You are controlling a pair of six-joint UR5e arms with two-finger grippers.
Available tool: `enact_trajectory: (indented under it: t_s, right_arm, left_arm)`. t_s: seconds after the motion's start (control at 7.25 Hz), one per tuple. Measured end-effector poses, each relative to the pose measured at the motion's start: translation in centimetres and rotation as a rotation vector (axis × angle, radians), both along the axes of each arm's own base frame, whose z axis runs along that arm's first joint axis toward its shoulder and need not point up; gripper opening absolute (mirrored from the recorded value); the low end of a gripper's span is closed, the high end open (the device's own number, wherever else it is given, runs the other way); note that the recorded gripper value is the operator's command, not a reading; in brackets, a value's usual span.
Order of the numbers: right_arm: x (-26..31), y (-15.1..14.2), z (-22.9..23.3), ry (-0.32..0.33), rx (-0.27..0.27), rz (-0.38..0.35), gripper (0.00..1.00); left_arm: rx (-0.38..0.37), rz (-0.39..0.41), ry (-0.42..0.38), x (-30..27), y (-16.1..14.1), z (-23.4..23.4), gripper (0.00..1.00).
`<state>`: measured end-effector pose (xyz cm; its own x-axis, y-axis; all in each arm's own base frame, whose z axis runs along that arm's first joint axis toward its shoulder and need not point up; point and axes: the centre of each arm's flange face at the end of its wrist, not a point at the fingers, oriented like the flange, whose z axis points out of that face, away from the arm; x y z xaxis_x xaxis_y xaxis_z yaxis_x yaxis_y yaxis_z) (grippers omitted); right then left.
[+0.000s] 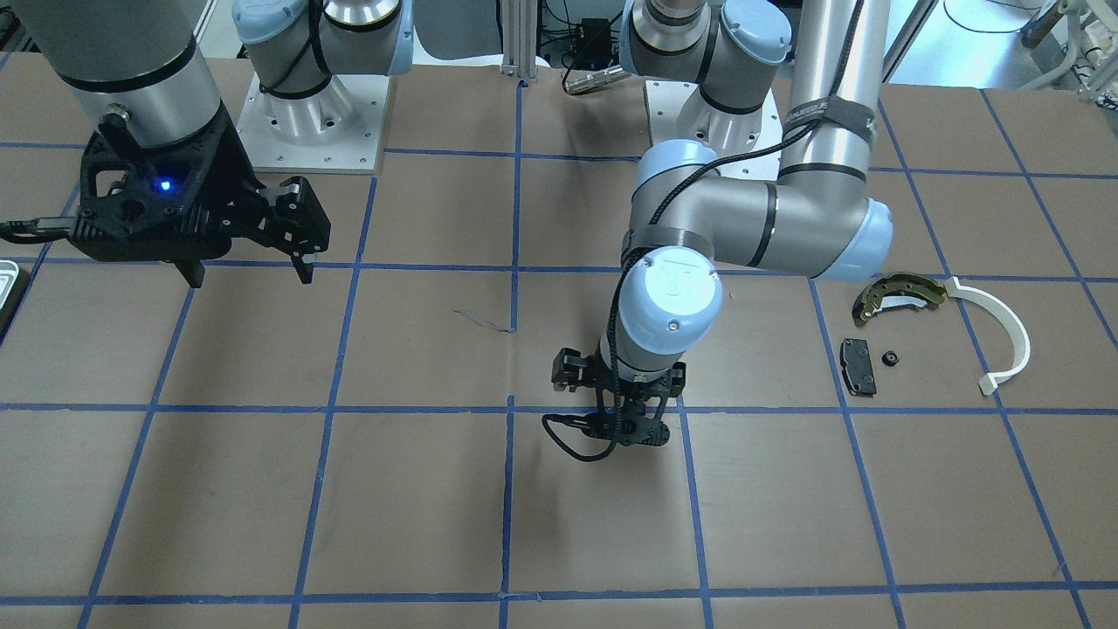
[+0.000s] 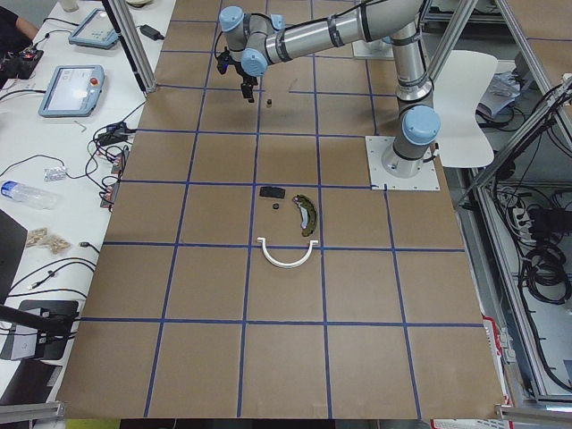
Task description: Place bearing gear from tray to pile
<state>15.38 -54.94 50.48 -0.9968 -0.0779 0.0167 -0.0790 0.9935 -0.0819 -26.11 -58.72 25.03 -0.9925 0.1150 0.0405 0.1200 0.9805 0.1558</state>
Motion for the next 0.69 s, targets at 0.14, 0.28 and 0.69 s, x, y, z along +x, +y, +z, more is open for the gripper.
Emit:
enact_trajectory:
  t_s: [0.14,0.28,0.69]
  right_arm:
    - [0.0,0.3,-0.1,-0.001,0.004,0.004,1.00]
    - [-0.1,0.8,0.2,0.001,0.008,0.003,1.00]
    - [-0.7,2.3,0.6,0.008,0.049,-0.032,1.00]
  left_arm:
    - [0.016,-0.003,-0.002,-2.1,0.7,-1.5,0.97]
    - [0.029,0.000,-0.002,-3.3,1.2,-3.0,0.94]
    - [0.060,-0.004,-0.003,-4.2,2.4,-7.3,0.83]
